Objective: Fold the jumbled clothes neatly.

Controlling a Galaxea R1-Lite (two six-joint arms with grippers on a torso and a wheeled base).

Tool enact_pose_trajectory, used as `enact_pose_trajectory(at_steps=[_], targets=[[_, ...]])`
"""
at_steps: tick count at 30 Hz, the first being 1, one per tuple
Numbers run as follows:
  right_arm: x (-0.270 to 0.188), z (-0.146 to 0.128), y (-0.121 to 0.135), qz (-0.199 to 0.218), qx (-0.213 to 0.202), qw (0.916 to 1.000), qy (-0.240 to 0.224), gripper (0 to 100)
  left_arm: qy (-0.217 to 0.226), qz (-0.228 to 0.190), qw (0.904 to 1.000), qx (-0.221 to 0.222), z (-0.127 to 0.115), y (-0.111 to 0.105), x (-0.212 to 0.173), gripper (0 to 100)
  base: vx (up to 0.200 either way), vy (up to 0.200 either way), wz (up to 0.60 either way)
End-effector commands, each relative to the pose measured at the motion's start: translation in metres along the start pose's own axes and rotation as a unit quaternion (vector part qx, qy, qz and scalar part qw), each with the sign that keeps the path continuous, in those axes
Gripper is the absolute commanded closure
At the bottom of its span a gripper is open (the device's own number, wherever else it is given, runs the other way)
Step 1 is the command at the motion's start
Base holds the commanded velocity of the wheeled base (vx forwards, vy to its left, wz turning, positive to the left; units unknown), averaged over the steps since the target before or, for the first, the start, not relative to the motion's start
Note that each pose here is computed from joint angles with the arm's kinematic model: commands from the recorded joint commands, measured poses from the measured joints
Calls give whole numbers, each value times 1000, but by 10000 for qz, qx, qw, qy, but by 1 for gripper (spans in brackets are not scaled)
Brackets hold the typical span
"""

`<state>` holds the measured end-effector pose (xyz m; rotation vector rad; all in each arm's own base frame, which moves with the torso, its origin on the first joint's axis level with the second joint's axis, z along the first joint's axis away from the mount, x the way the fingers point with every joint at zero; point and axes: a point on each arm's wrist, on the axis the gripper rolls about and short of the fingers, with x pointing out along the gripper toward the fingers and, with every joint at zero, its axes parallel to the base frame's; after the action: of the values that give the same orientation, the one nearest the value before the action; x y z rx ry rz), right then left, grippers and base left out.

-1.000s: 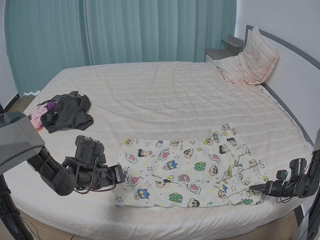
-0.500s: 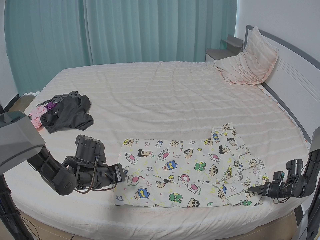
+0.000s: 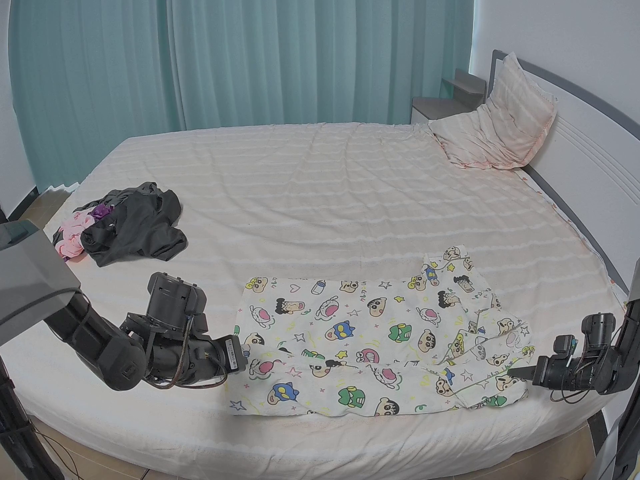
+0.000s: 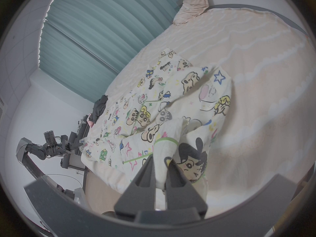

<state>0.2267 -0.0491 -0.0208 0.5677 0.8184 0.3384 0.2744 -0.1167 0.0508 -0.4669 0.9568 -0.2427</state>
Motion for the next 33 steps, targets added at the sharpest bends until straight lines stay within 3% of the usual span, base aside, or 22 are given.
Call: enact_pose_trajectory(at_steps=[1,9,22,25,29,33], targets=[[-17,6,8,111,-125,9995,-274,100,-20,-40,10000,4,2,-7,-20,100,0,0,0],[-31,7,13,105,-231,9985,-478,100,412,137,9991,25,-10,-13,-46,100,0,0,0],[-29,11,14,125,-382,9973,-611,100,1319,472,9900,-143,-32,-12,-39,100,0,0,0],[-28,12,14,135,-396,9973,-607,100,1281,486,9903,-207,-27,-12,-34,100,0,0,0],[-21,17,11,139,-428,9971,-612,100,1007,424,9914,-726,-7,-15,-27,100,0,0,0],[-15,21,7,147,-425,9972,-600,100,935,441,9905,-910,2,-15,-19,100,0,0,0]])
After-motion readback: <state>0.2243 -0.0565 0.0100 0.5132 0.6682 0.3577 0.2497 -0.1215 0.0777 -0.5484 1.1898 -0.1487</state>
